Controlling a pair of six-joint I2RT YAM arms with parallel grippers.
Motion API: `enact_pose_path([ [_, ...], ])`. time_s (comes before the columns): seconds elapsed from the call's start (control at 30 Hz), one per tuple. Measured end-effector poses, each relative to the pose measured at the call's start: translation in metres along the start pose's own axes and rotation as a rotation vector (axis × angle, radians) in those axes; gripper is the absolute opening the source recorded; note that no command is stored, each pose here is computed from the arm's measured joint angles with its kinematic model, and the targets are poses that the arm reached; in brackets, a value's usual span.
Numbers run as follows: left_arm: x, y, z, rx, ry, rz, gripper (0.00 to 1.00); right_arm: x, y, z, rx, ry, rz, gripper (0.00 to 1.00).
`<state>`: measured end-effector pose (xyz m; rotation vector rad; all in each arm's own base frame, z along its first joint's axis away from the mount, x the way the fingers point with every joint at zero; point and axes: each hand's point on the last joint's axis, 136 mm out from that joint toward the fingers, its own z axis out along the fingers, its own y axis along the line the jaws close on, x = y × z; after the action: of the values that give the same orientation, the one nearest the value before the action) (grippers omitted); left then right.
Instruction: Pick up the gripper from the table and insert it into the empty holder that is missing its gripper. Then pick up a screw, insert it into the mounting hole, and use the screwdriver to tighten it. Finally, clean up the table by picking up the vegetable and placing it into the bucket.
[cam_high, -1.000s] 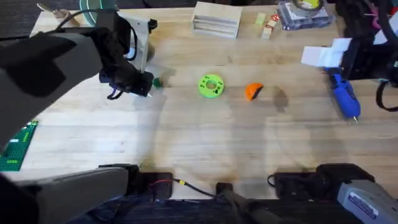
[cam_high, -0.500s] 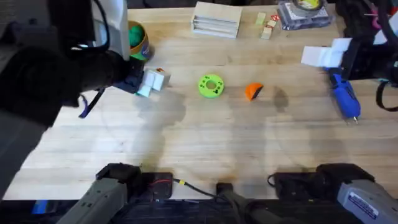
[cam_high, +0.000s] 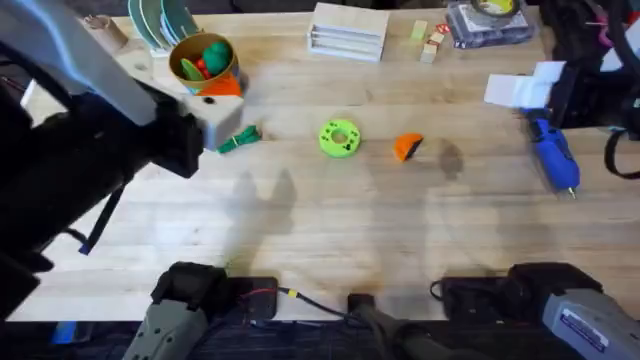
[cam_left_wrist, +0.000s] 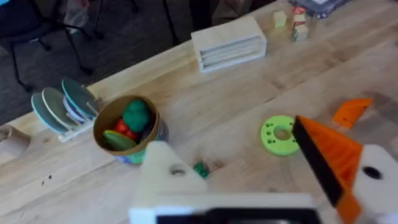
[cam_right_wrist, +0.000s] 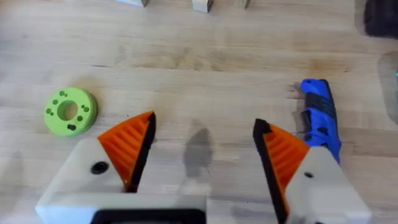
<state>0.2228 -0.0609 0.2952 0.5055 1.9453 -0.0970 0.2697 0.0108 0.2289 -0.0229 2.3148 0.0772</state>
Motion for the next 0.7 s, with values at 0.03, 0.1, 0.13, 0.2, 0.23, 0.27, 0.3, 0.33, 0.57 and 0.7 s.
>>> enact_pose_path([
  [0.03, -0.004, -0.002, -0.002, 0.009, -0.019, -0.002, 0.502, 0.000, 0.000, 0.000, 0.000, 0.000, 0.000, 0.991],
  [0.1, -0.013, -0.005, -0.003, 0.032, -0.060, -0.005, 0.823, 0.000, 0.000, 0.000, 0.000, 0.000, 0.000, 0.992],
  [0.13, -0.017, -0.007, -0.004, 0.044, -0.079, -0.011, 0.947, 0.000, 0.000, 0.000, 0.000, 0.000, 0.000, 0.991],
  [0.2, -0.025, -0.015, -0.005, 0.096, -0.117, -0.010, 0.992, 0.000, 0.000, 0.000, 0.000, 0.000, 0.000, 0.991],
  [0.23, -0.026, -0.018, -0.005, 0.112, -0.120, -0.011, 0.992, 0.000, 0.000, 0.000, 0.000, 0.000, 0.000, 0.991],
  [0.27, -0.027, -0.021, -0.006, 0.126, -0.124, -0.010, 0.992, 0.000, 0.000, 0.000, 0.000, 0.000, 0.000, 0.991],
  [0.3, -0.027, -0.023, -0.006, 0.141, -0.127, -0.010, 0.992, 0.000, 0.000, 0.000, 0.000, 0.000, 0.000, 0.991],
  [0.33, -0.028, -0.025, -0.006, 0.151, -0.130, -0.009, 0.992, 0.000, 0.000, 0.000, 0.000, 0.000, 0.000, 0.991],
  [0.57, -0.015, -0.034, -0.007, 0.198, -0.080, -0.026, 0.993, 0.000, 0.000, 0.000, 0.000, 0.000, 0.000, 0.992],
  [0.7, -0.016, -0.035, -0.007, 0.207, -0.083, -0.025, 0.992, 0.000, 0.000, 0.000, 0.000, 0.000, 0.000, 0.992],
])
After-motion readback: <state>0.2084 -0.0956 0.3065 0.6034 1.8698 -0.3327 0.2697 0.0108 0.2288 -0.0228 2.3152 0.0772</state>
